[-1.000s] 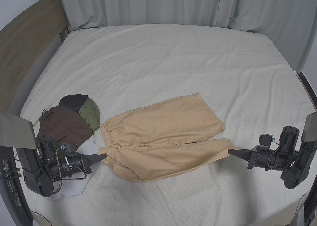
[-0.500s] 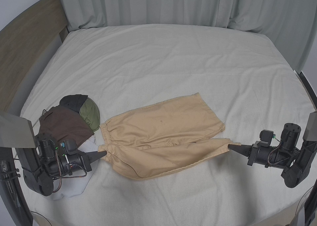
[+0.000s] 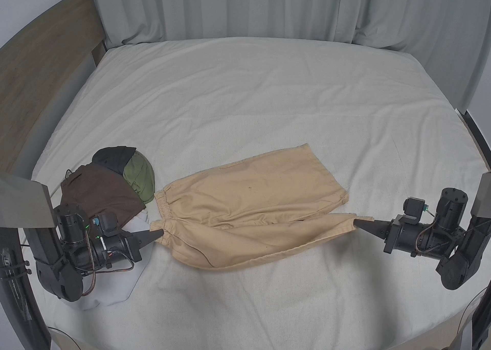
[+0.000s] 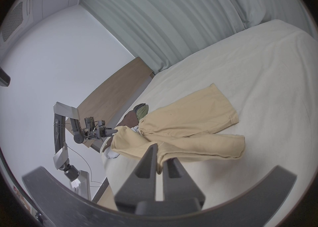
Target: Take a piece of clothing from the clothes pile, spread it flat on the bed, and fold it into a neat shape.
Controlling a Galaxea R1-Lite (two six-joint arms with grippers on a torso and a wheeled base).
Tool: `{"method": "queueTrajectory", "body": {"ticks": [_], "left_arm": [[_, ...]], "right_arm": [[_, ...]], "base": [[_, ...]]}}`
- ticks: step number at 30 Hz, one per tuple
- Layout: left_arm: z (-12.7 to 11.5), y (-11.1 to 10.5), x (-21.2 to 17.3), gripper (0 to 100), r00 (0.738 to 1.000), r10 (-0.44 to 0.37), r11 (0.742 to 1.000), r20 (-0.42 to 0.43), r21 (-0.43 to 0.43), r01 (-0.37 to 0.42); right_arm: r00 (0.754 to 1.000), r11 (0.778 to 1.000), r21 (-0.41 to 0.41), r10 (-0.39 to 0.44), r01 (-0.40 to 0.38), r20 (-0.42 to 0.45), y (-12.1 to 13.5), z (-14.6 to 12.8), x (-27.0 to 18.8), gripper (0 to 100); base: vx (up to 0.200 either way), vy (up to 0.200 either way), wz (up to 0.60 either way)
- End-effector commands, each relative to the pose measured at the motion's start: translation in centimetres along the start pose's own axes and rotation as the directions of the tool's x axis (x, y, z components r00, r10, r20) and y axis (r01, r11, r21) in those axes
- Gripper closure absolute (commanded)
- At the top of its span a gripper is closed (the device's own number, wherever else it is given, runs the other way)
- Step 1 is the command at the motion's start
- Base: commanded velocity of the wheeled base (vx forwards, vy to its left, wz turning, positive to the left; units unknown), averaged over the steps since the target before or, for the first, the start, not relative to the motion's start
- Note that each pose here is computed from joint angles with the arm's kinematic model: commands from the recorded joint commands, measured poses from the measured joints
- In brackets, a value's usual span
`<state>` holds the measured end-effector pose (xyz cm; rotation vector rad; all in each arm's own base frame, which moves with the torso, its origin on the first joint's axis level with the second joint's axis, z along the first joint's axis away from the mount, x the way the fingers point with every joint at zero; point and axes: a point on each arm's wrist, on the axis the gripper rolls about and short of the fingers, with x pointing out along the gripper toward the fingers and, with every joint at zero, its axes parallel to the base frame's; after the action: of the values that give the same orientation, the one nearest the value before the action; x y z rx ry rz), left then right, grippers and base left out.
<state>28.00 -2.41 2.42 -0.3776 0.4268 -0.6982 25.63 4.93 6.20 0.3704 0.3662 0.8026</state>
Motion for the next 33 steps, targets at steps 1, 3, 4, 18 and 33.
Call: {"method": "queueTrajectory", "body": {"ticks": [1,3,4,18,33], "left_arm": [[0.2,0.2,0.1,100,1.0,0.015,1.0,0.011,0.003,-0.015],[0.2,0.2,0.2,100,1.0,0.024,1.0,0.016,0.005,-0.024],[0.3,0.3,0.3,100,1.0,0.025,1.0,0.019,0.007,-0.025],[0.7,0.4,0.4,100,0.999,0.025,1.0,0.033,0.017,-0.026],[1.1,0.6,0.6,100,0.998,0.044,0.999,0.055,-0.002,-0.044]], "right_arm": [[1.0,1.0,-0.015,-0.008,0.009,0.019,0.1,0.4,0.2,100],[0.999,1.0,-0.025,-0.01,0.011,0.031,0.2,0.6,0.4,100],[0.999,0.999,-0.031,-0.006,0.007,0.035,0.4,0.8,0.5,100],[0.996,0.997,-0.074,-0.006,0.013,0.089,0.7,2.1,1.5,100],[0.984,0.993,-0.098,-0.045,0.063,0.175,-0.5,3.6,4.6,100]], "base": [[0.0,0.0,0.0],[0.0,0.0,0.0],[0.0,0.0,0.0],[0.0,0.0,0.0],[0.0,0.0,0.0]]}}
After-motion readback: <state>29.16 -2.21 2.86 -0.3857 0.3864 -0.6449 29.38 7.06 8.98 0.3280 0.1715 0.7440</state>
